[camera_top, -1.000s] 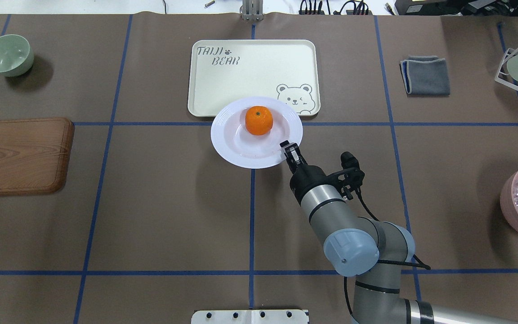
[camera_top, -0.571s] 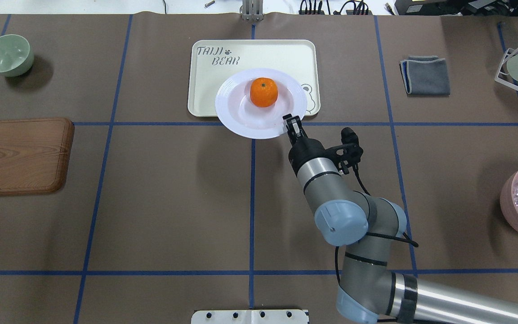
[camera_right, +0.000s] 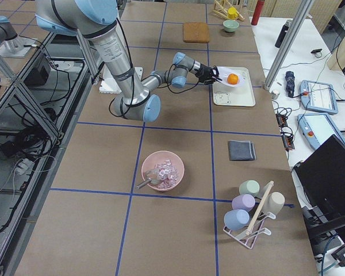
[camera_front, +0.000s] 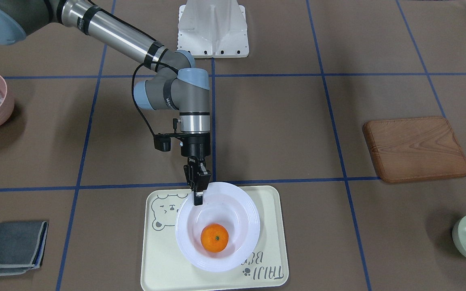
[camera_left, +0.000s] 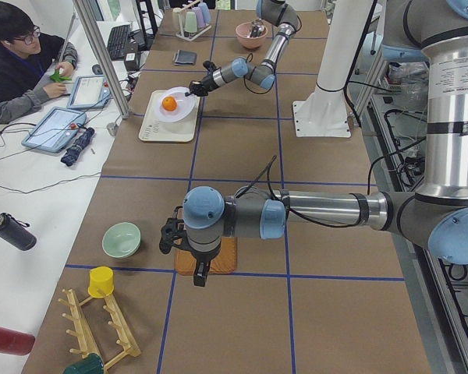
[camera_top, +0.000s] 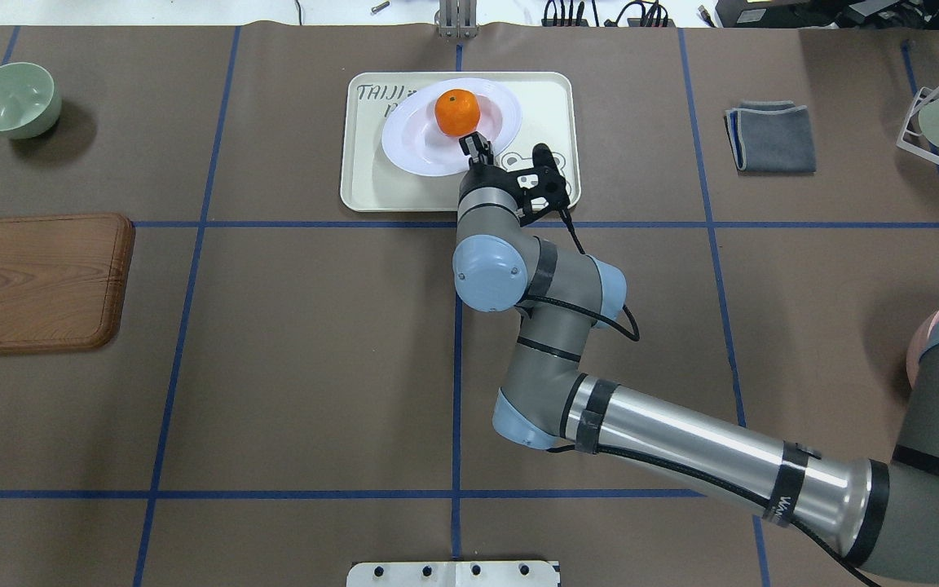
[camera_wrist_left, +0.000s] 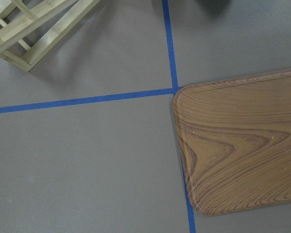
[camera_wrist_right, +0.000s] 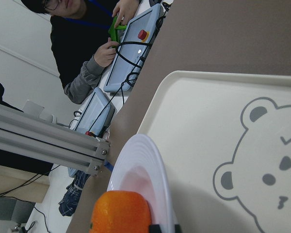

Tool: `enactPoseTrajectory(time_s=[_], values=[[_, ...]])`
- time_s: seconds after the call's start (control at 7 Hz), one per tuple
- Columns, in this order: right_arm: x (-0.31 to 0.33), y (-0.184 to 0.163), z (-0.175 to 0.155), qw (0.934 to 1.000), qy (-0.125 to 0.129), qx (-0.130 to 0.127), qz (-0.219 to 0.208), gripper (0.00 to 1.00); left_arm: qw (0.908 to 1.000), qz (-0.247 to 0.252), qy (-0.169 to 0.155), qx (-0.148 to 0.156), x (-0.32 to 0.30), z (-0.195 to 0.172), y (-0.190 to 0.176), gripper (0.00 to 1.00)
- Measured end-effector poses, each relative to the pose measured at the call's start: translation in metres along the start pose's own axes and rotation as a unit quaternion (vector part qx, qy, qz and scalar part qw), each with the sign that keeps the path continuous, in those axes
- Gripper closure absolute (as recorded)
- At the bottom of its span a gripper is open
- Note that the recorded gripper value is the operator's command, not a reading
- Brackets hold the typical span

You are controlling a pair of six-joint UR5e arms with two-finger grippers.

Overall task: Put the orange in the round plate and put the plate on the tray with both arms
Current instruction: 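Slide the plate with the orange farther away onto the cream bear tray, then open the right gripper and lift it off the plate rim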

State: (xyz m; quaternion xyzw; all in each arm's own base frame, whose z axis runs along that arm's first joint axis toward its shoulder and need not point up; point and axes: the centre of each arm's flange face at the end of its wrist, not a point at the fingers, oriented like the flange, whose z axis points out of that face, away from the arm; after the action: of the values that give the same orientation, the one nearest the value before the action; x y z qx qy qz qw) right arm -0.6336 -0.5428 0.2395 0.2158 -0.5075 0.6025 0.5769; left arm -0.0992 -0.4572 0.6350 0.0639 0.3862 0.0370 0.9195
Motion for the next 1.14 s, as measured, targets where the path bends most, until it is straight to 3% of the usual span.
enactPoseTrajectory(time_s=[0.14,0.29,0.43,0.71,0.86,1.0,1.14], values=[[-0.002,0.007,0.008,1.0000,0.006,0.005,0.000,0.78,1.0000,0.000,0.000,0.000,0.000,0.000,-0.001,0.02],[-0.002,0.007,0.013,0.9999,0.009,0.010,0.000,0.43,1.0000,0.001,0.000,0.000,0.001,0.000,-0.001,0.02],[-0.003,0.004,0.017,0.9999,0.012,0.011,-0.003,0.00,1.0000,0.001,0.000,0.000,0.001,0.000,-0.002,0.02],[-0.005,-0.008,0.013,0.9989,0.017,-0.005,-0.044,0.00,1.0000,0.002,0.000,0.001,0.002,-0.001,-0.004,0.02],[-0.005,-0.022,0.009,0.9950,0.030,-0.033,-0.090,0.00,1.0000,0.002,0.000,0.001,0.002,-0.001,-0.004,0.02],[-0.003,-0.042,0.015,0.9849,0.052,-0.064,-0.152,0.00,1.0000,0.002,0.000,0.002,0.003,-0.001,-0.004,0.02],[-0.004,-0.067,0.025,0.9689,0.078,-0.091,-0.216,0.00,1.0000,0.002,0.000,0.001,0.003,-0.001,-0.005,0.02]])
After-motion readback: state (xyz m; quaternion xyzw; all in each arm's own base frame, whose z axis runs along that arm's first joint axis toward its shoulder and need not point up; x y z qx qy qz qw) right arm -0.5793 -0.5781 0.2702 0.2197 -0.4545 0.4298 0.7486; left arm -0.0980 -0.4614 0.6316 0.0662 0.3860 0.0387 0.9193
